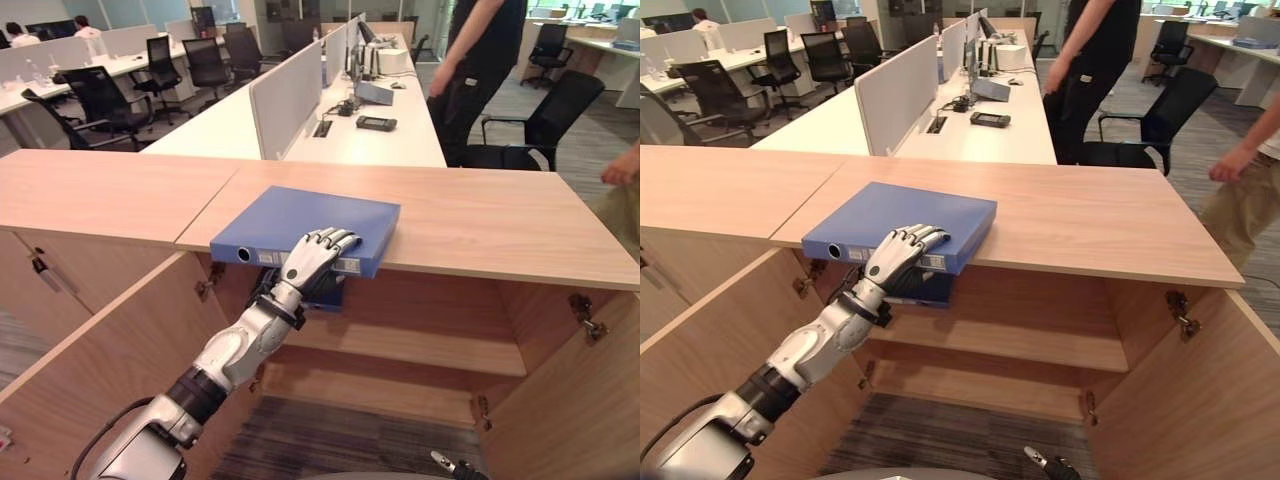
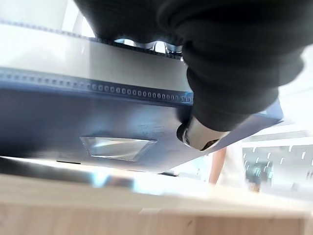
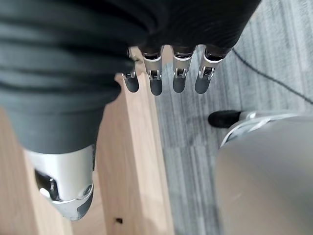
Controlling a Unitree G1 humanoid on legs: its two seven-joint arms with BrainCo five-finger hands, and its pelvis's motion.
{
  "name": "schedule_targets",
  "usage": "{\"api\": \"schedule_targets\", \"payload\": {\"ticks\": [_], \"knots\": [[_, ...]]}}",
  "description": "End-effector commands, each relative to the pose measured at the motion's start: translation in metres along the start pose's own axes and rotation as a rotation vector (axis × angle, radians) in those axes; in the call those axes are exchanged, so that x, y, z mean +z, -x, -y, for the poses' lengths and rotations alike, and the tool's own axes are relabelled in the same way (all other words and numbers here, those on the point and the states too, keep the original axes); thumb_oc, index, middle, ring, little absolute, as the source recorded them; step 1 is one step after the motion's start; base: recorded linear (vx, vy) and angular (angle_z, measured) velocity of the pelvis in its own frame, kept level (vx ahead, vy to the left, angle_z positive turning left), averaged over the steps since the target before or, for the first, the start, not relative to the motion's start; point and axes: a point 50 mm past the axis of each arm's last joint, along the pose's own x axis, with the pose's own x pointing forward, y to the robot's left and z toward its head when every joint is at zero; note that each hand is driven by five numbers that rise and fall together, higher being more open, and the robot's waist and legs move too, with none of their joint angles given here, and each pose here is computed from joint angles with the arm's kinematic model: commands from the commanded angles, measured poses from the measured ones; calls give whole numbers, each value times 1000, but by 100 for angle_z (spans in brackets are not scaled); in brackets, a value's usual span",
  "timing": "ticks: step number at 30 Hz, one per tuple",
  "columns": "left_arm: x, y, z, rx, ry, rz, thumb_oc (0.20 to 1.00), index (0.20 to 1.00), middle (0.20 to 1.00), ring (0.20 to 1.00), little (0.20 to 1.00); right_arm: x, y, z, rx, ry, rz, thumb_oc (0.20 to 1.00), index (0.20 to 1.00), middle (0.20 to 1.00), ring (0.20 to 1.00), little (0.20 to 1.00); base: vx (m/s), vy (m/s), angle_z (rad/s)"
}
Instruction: Put the empty folder in the office cabinet
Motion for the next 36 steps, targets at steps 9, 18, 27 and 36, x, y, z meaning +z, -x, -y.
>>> {"api": "schedule_targets", "payload": {"ticks": [9,18,27,36], "knots": [[-1,54,-42,159,896,-160,200,200,200,200,200,57,-3,-30,130,-270,231,1000,1000,1000,1000,1000,-2,4,11],[-14,83,-58,377,1151,-245,200,200,200,200,200,75,2,-25,173,-325,324,1000,1000,1000,1000,1000,0,2,1],[-34,114,-62,576,1182,-377,200,200,200,200,200,82,7,-13,188,-369,380,1000,1000,1000,1000,1000,0,0,0],[-45,137,-69,664,1075,-477,200,200,200,200,200,107,18,5,164,-410,507,1000,1000,1000,1000,1000,-2,-3,2]]}}
